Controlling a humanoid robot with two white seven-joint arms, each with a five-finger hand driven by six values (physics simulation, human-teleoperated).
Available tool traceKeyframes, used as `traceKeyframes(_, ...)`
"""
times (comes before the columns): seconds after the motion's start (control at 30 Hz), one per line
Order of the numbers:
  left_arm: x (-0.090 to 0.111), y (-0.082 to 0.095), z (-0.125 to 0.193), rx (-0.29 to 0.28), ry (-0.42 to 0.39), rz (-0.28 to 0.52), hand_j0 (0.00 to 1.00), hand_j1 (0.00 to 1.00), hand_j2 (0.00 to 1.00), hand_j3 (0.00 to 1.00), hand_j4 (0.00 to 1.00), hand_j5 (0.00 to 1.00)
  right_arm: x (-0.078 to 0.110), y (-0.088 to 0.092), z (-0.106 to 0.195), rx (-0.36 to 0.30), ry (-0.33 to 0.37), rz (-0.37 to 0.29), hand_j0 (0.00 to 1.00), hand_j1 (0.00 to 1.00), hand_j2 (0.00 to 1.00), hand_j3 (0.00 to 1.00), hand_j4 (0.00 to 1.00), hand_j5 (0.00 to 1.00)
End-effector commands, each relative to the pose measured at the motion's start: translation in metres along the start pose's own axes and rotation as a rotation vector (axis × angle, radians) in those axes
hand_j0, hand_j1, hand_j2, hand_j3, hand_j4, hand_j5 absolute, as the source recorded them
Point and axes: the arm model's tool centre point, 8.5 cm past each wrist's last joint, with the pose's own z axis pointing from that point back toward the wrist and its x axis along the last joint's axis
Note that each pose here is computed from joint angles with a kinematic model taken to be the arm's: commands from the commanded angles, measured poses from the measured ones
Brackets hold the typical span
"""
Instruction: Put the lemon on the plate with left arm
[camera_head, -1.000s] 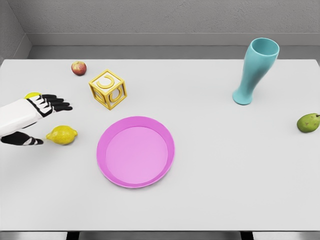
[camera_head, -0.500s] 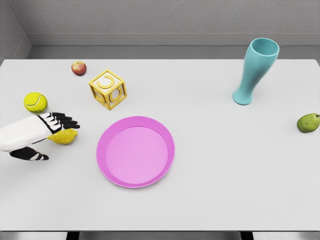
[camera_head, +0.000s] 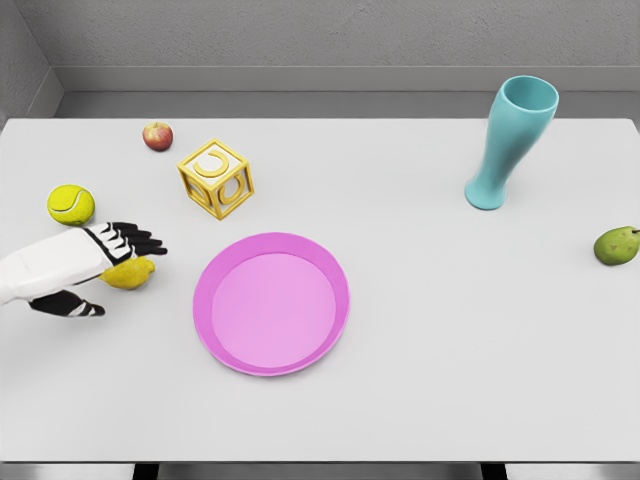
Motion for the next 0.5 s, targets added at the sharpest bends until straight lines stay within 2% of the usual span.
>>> traceKeyframes(0.0,-0.002,-0.004,-0.001,0.004,0.005,0.015,1.00,1.00,1.00,1.00,1.00,1.00,0.000,0.000,0.000,-0.001,0.000,-0.001,1.00,1.00,1.00,1.00,1.00,1.00)
traceKeyframes(0.07,-0.002,-0.006,-0.009,0.031,0.002,0.027,1.00,1.00,1.00,1.00,1.00,1.00,0.000,0.000,0.000,-0.001,0.000,-0.001,1.00,1.00,1.00,1.00,1.00,1.00)
traceKeyframes(0.2,-0.013,-0.014,-0.008,0.015,0.032,0.046,1.00,1.00,1.00,1.00,1.00,1.00,0.000,0.000,0.000,0.001,0.000,0.001,1.00,1.00,1.00,1.00,1.00,1.00)
traceKeyframes(0.33,-0.014,-0.014,-0.009,0.019,0.034,0.051,1.00,1.00,1.00,1.00,1.00,1.00,0.000,0.000,0.000,0.001,0.000,-0.001,1.00,1.00,1.00,1.00,1.00,1.00)
traceKeyframes(0.4,-0.008,-0.022,-0.018,0.027,0.014,0.073,1.00,1.00,1.00,1.00,1.00,1.00,0.000,0.000,0.000,-0.001,0.000,-0.001,1.00,1.00,1.00,1.00,1.00,1.00)
traceKeyframes(0.47,-0.010,-0.020,-0.018,0.027,0.018,0.069,1.00,1.00,1.00,1.00,1.00,1.00,0.000,0.000,0.000,0.001,0.000,-0.001,1.00,1.00,1.00,1.00,1.00,1.00)
